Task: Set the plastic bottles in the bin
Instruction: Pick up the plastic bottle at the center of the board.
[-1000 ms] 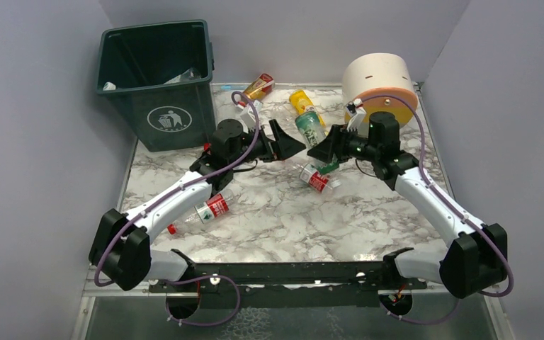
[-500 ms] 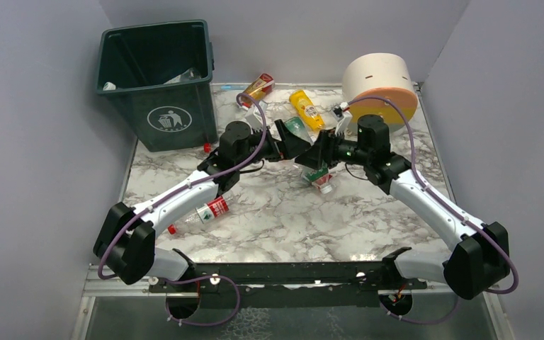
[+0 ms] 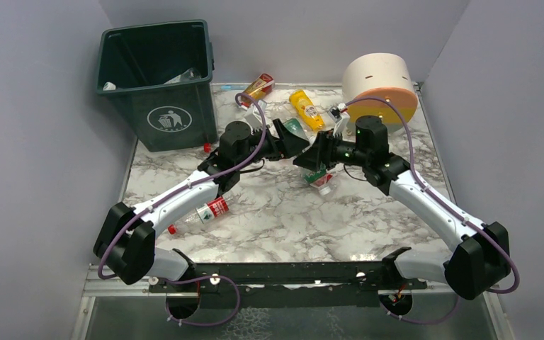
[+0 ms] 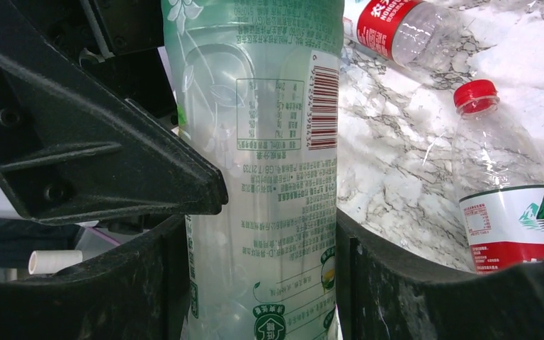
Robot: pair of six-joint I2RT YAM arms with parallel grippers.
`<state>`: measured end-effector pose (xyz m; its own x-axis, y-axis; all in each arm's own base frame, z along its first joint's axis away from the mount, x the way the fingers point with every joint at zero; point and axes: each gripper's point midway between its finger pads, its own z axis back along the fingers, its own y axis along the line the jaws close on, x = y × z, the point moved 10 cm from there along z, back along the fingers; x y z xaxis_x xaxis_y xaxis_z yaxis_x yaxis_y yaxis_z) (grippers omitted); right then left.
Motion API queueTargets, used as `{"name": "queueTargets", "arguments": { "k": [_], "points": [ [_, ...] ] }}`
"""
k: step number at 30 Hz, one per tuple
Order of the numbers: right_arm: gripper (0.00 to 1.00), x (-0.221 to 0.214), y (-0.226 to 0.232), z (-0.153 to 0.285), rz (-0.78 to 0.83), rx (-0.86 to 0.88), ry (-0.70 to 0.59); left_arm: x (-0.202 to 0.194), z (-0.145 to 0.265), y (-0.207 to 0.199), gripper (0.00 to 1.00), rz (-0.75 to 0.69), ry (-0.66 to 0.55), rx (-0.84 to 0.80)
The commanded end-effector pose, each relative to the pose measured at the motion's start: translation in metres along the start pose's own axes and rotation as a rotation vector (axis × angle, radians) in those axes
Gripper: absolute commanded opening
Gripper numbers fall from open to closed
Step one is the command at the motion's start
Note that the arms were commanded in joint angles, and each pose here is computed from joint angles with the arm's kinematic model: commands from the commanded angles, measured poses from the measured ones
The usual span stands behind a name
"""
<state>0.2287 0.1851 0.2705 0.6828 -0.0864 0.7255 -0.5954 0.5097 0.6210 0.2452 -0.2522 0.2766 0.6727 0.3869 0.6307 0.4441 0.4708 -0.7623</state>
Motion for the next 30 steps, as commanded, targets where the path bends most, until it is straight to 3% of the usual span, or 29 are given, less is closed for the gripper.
{"name": "queueTargets", "arguments": {
  "k": [1, 9, 17, 30],
  "points": [
    [0.67, 0.005, 0.011, 0.004, 0.031, 0.036, -0.038, 0.01, -0.005, -0.009, 0.74, -0.009, -0.049, -0.02],
    [0.75, 0.007, 0.018, 0.01, 0.04, 0.04, -0.04, 0.017, -0.005, -0.01, 0.67, -0.043, -0.055, 0.025],
    [0.83, 0.009, 0.025, 0.021, 0.057, 0.024, -0.045, 0.043, 0.002, -0.002, 0.66, -0.085, -0.084, 0.071],
    [0.87, 0.01, 0.041, 0.046, 0.096, 0.003, -0.07, 0.157, 0.05, 0.017, 0.66, -0.144, -0.252, 0.13]
  ]
}}
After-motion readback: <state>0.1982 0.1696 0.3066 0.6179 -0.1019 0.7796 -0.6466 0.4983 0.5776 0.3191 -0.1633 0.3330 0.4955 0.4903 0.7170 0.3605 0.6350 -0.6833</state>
